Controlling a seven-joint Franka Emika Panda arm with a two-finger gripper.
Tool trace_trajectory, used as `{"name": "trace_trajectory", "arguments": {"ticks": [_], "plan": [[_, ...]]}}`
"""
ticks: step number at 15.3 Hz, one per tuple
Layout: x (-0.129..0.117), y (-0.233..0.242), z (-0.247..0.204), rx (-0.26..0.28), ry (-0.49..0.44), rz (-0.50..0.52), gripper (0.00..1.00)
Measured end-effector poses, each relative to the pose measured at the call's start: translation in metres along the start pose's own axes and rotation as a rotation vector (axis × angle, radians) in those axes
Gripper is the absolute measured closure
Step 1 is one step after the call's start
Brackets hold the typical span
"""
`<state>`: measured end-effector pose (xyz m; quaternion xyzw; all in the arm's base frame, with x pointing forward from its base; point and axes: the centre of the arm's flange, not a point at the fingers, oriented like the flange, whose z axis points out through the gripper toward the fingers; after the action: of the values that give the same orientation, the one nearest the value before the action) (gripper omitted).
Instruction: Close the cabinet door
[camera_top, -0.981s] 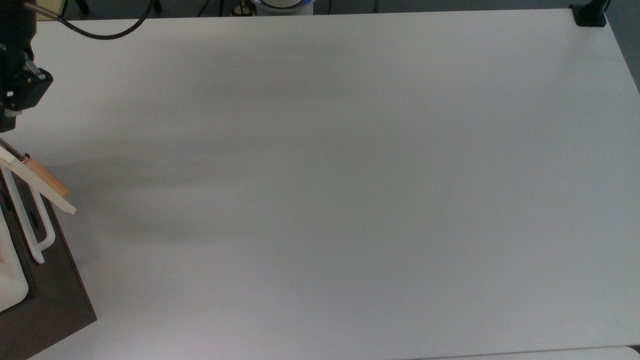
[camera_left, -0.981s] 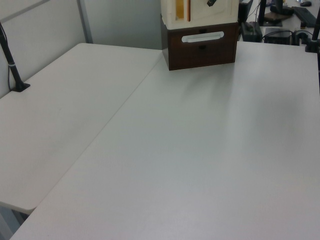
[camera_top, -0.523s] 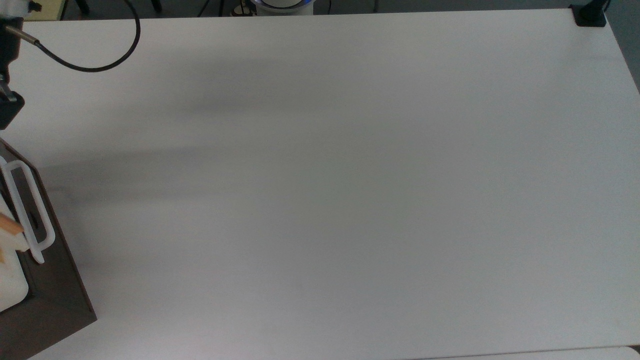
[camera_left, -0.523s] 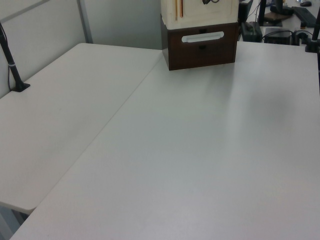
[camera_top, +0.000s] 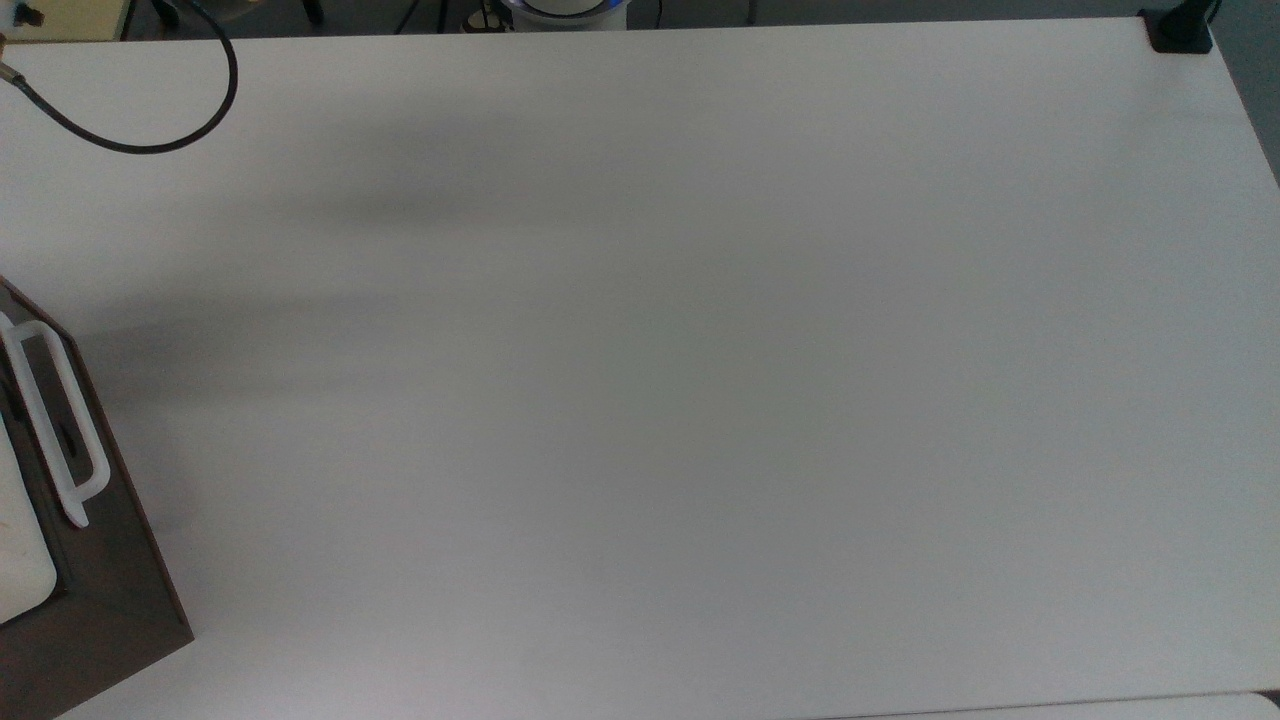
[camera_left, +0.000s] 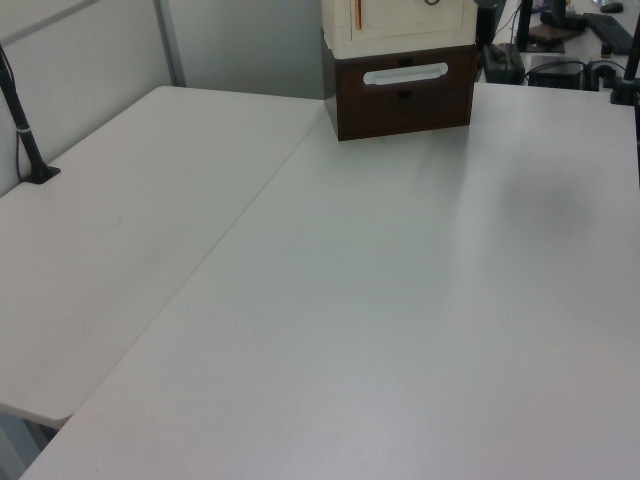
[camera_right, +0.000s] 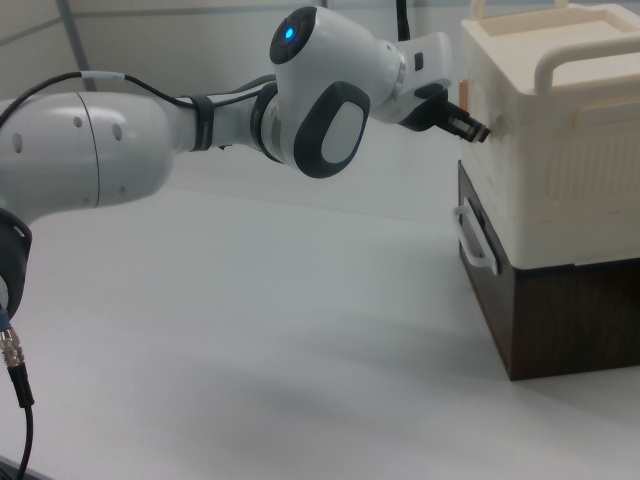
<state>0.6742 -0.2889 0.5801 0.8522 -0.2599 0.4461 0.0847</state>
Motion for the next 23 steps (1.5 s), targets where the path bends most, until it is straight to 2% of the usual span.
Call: {"name": "trace_trajectory", "arguments": {"ticks": [5,8,14,17,21,23], "plan": [[0.001,-0.004,-0.004,0.006,-0.015,0.003,0.87],[-0.006,-0.013,-0.01,-0.002,-0.161,-0.001,0.86],[-0.036,-0.073,-0.059,0.017,-0.532,-0.08,0.81],[-0.051,-0.103,-0.087,0.032,-0.658,-0.136,0.56],[-0.07,-0.142,-0.132,0.061,-0.796,-0.232,0.15],[-0.083,-0.164,-0.151,0.078,-0.853,-0.292,0.0]]}}
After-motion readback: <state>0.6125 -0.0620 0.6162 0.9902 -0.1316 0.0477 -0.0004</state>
